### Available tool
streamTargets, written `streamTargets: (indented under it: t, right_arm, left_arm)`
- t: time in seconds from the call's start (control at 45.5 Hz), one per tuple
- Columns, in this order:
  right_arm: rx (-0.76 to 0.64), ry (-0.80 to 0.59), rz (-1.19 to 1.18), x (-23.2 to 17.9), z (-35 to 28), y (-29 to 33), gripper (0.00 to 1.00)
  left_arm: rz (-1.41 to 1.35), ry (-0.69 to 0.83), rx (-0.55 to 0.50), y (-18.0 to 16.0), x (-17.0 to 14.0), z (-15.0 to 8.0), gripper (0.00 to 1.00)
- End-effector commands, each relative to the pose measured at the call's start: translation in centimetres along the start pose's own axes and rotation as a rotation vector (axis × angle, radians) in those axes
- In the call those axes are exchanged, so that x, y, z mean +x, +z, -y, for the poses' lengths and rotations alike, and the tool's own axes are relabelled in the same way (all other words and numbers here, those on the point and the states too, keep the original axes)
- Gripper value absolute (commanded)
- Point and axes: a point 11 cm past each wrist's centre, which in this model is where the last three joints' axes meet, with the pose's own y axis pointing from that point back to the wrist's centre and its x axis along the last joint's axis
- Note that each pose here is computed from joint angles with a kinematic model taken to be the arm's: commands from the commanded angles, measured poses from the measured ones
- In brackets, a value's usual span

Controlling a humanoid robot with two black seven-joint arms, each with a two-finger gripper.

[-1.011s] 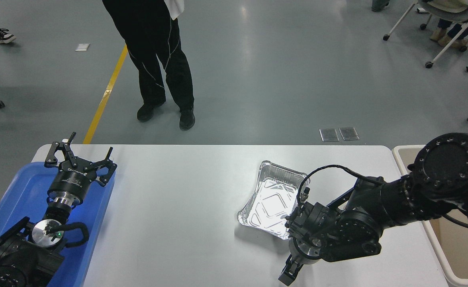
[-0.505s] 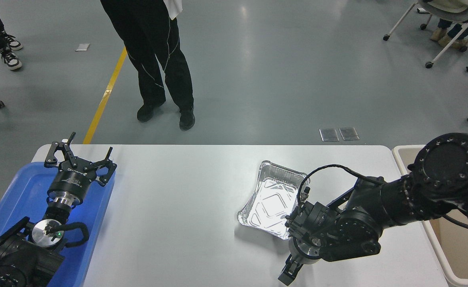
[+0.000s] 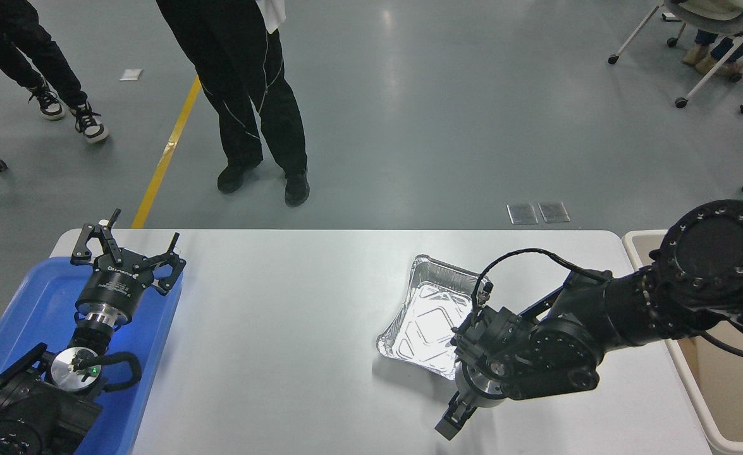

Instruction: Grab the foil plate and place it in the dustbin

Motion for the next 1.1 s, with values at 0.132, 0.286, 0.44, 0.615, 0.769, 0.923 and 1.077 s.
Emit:
streamTargets:
  t: [0.132, 0.286, 0.44, 0.615, 0.769, 0.923, 1.077]
  right_arm:
    - [0.060, 0.045, 0.338, 3.3, -6.8, 2.2, 1.00]
    - [0.080, 0.032, 0.481, 3.7, -11.3, 4.0, 1.00]
    - [0.142, 0.031, 0.643, 5.0, -17.0, 5.9, 1.00]
    - [0.126, -0.012, 0.709, 5.1, -24.0, 7.6, 1.00]
    - [0.086, 0.086, 0.748, 6.0, -28.5, 8.7, 1.00]
    - [0.104, 0.174, 0.827, 6.5, -31.9, 9.2, 1.00]
    - [0.140, 0.227, 0.892, 6.5, -33.8, 9.5, 1.00]
  left_arm:
    - [0.000, 0.001, 0.000, 0.0, 0.1, -0.1, 0.99]
    - [0.000, 0.001, 0.000, 0.0, 0.1, -0.1, 0.99]
    - [0.000, 0.001, 0.000, 0.0, 0.1, -0.1, 0.99]
    - [0.000, 0.001, 0.000, 0.0, 0.1, -0.1, 0.99]
    - [-0.001, 0.002, -0.003, 0.0, 0.1, -0.1, 0.99]
    - [-0.001, 0.003, -0.002, 0.0, 0.1, -0.1, 0.99]
    - [-0.002, 0.003, -0.004, 0.0, 0.1, -0.1, 0.99]
